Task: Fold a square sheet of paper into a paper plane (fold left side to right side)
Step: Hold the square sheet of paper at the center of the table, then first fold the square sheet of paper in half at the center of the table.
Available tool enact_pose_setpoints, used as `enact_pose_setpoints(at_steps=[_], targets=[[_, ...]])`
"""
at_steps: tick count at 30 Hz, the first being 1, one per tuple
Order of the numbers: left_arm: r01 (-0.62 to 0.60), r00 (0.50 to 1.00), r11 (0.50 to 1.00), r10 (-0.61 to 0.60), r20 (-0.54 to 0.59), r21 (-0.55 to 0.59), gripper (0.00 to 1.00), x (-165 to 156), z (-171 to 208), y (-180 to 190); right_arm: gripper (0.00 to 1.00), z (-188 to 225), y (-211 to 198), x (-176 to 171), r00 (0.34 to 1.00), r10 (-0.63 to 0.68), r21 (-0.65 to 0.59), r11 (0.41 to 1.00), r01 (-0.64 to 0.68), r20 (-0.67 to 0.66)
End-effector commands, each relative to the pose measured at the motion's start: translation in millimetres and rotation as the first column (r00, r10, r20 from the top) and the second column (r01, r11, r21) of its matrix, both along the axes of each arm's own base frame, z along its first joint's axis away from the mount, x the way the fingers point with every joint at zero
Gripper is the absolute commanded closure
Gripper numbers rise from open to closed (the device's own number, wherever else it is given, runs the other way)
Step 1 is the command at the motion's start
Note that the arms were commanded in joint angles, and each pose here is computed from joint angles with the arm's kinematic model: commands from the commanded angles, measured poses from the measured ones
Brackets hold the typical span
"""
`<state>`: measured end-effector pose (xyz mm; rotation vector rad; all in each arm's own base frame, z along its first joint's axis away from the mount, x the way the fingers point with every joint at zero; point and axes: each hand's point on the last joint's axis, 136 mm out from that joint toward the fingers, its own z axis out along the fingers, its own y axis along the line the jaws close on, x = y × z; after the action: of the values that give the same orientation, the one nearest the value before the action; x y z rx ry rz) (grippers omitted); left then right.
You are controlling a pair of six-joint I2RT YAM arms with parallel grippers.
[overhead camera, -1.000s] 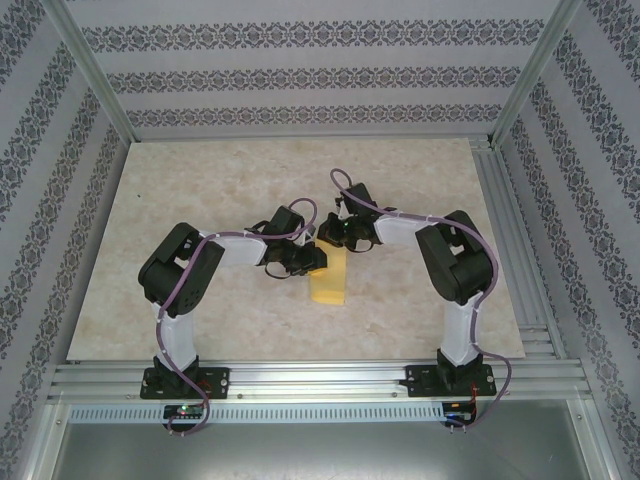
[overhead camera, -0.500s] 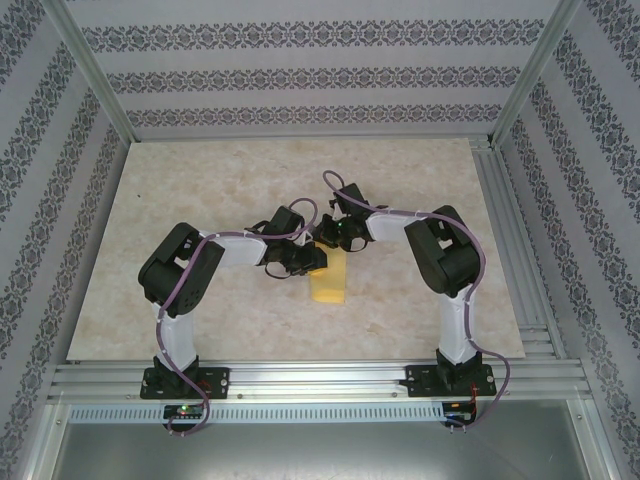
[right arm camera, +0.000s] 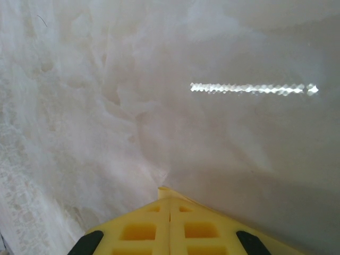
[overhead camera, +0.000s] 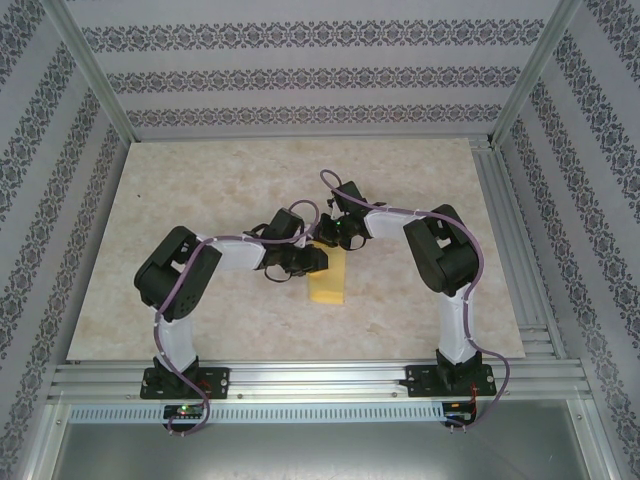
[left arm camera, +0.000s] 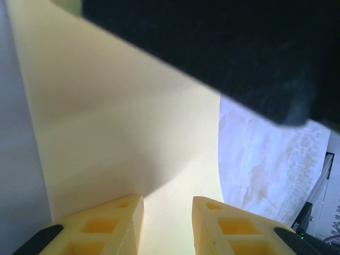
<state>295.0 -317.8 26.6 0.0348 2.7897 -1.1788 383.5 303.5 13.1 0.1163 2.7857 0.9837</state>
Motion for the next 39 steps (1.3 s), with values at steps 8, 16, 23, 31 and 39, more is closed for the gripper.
enact_pose_setpoints(at_steps=[8, 16, 23, 31, 39], targets=[[0.040, 0.990, 0.995, -0.028, -0.135, 0.088, 0.67, -61.7, -25.8, 14.6, 0.94, -45.5, -26.8, -4.3, 0.998, -0.042, -0.162, 0.986, 0.036, -0.038], [0.054, 0.986, 0.995, -0.039, -0.161, 0.086, 0.67, -86.6, -25.1, 17.3, 0.94, -45.9, -26.6, -3.9, 0.998, -0.041, -0.164, 0.986, 0.035, -0.039], [0.061, 0.983, 0.994, -0.044, -0.179, 0.093, 0.67, -105.6, -23.4, 22.6, 0.94, -47.6, -26.6, -4.2, 0.998, -0.041, -0.164, 0.986, 0.034, -0.042], [0.053, 0.987, 0.994, -0.038, -0.155, 0.091, 0.66, -108.4, -9.2, 26.8, 0.94, -47.6, -23.7, -5.4, 0.999, -0.034, -0.159, 0.987, 0.027, -0.042], [0.042, 0.999, 0.999, -0.042, 0.017, 0.004, 0.61, -56.6, 68.9, 18.1, 0.94, -46.0, -22.5, -5.9, 0.999, -0.030, -0.155, 0.988, 0.023, -0.041]])
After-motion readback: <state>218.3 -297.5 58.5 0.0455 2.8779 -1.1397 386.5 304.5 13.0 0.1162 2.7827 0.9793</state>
